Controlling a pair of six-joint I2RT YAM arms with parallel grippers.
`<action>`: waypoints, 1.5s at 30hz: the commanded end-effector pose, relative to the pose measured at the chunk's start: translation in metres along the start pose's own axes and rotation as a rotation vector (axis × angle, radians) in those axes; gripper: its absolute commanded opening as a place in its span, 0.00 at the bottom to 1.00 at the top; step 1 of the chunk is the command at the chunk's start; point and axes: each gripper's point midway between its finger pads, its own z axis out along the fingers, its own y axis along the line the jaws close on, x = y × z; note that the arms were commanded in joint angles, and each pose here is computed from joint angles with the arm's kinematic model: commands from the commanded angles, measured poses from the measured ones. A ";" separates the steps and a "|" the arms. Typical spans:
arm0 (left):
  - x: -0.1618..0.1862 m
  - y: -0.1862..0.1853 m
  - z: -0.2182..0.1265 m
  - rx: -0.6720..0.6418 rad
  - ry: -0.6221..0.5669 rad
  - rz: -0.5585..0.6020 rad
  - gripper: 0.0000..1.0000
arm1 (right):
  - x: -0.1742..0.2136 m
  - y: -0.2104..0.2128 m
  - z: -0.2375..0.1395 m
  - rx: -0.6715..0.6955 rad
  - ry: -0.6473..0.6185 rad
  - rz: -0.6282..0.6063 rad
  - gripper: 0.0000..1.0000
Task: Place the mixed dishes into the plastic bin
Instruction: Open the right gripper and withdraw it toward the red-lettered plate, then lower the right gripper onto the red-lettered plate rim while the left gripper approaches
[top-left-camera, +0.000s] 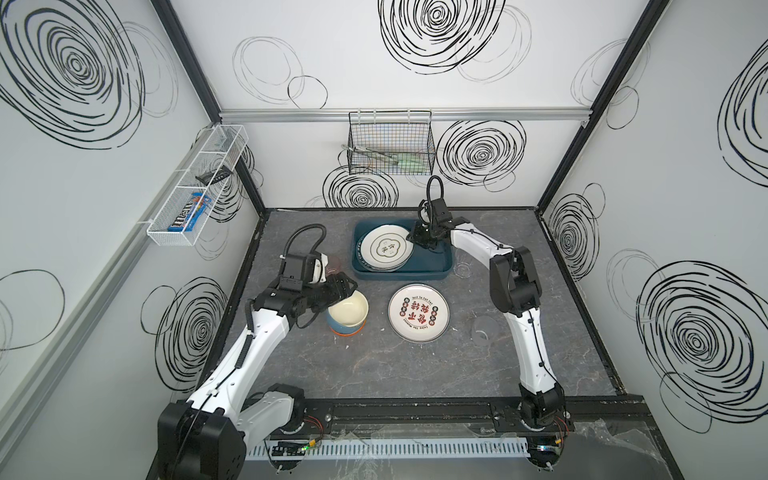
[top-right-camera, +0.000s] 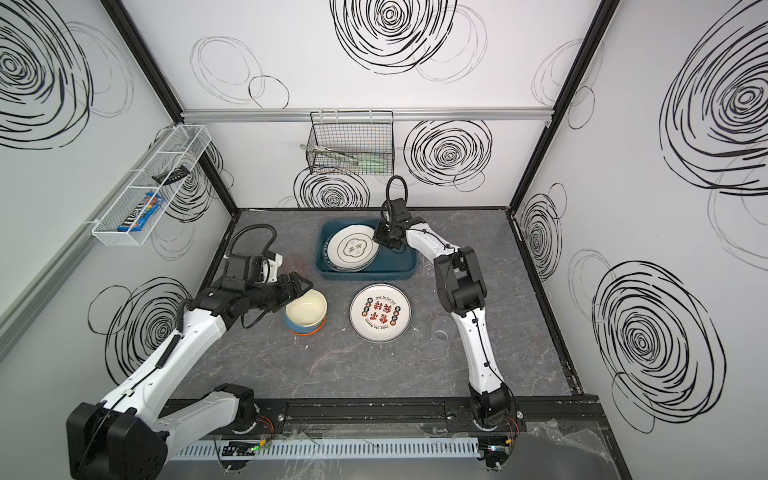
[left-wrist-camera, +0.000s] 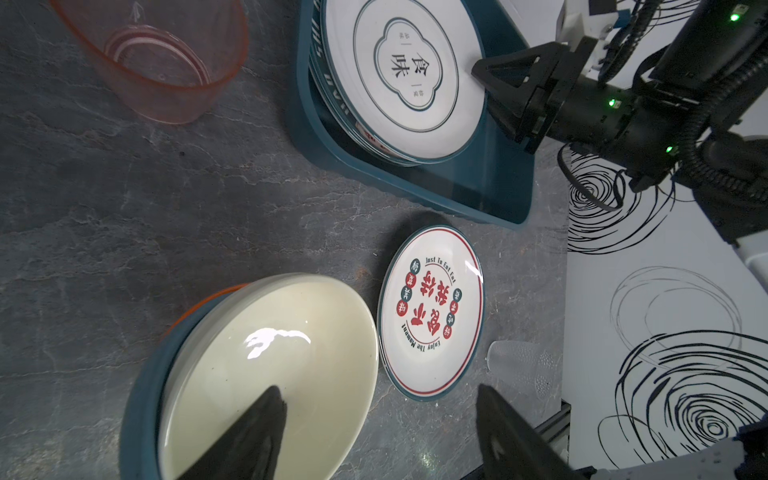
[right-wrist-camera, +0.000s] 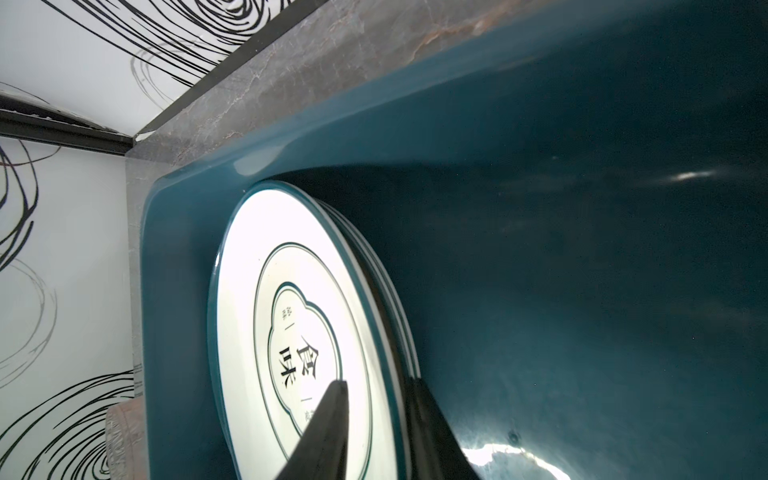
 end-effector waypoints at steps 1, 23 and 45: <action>-0.004 -0.004 -0.003 0.025 -0.026 0.008 0.76 | 0.006 -0.004 0.005 0.043 0.012 -0.023 0.32; 0.006 -0.025 0.003 0.037 -0.007 0.061 0.77 | 0.001 0.002 -0.046 0.127 -0.007 -0.116 0.48; 0.066 -0.083 0.042 0.075 0.136 0.258 0.79 | 0.105 -0.008 -0.184 -0.206 0.101 -0.127 0.46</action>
